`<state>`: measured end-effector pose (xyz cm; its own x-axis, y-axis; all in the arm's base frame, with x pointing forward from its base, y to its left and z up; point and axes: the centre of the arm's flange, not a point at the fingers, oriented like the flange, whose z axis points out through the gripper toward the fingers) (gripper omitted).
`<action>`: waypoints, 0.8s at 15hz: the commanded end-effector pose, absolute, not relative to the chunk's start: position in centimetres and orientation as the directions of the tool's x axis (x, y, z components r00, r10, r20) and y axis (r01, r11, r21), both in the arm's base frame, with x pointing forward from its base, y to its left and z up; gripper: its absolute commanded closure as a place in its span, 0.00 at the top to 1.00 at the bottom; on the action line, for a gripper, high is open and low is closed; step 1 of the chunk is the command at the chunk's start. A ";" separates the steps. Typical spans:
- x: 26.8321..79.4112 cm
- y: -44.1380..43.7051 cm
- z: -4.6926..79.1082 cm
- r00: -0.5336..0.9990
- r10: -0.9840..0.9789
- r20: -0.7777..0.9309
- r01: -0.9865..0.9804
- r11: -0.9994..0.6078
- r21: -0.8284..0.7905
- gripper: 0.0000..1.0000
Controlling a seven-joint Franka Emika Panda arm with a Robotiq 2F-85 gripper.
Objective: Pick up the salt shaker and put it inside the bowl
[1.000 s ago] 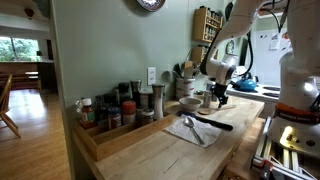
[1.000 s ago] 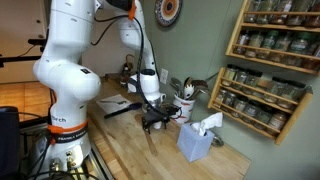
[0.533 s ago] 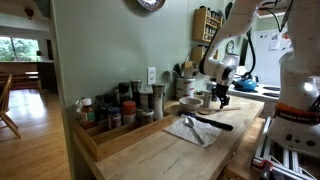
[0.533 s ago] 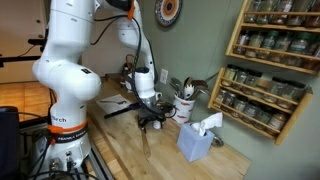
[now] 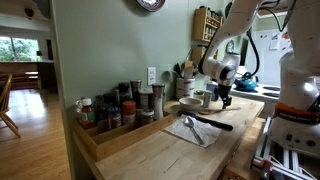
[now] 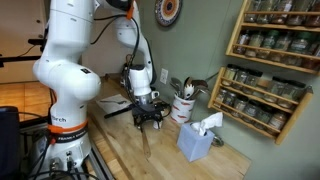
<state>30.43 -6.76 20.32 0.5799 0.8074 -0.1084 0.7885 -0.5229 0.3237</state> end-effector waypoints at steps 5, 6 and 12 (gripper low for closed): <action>28.0 -5.7 27.8 0.716 0.685 -0.133 0.691 -0.669 0.275 1.00; 27.7 -5.5 27.7 0.745 0.656 -0.123 0.661 -0.701 0.267 1.00; 25.1 -3.6 28.4 0.924 0.368 -0.106 0.383 -0.896 0.225 1.00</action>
<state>24.90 -3.38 20.88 0.8779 0.4658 -0.1114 0.4782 -0.8393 0.2586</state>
